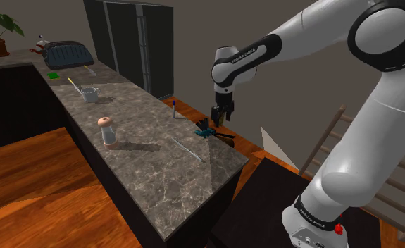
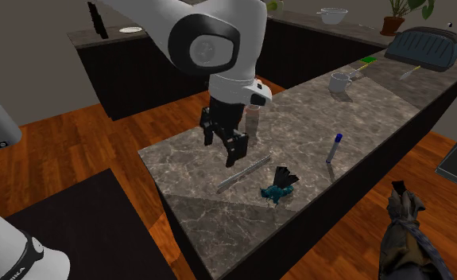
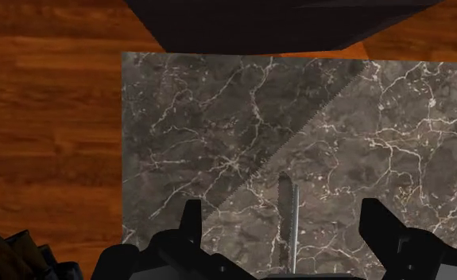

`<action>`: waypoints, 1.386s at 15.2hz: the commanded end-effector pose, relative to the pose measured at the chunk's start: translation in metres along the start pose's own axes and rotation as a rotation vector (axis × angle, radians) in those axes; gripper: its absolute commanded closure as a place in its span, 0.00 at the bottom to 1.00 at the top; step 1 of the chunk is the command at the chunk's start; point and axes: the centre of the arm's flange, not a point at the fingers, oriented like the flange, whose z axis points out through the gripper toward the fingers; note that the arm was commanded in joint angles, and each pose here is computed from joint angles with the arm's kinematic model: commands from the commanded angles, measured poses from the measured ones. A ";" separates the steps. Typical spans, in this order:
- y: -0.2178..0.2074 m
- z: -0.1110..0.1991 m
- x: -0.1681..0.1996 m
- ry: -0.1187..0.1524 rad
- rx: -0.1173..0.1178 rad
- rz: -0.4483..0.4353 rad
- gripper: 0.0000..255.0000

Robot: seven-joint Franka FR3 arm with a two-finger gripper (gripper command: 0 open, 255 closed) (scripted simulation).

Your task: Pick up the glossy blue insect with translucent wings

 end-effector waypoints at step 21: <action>0.094 0.130 0.148 0.023 -0.003 0.024 0.00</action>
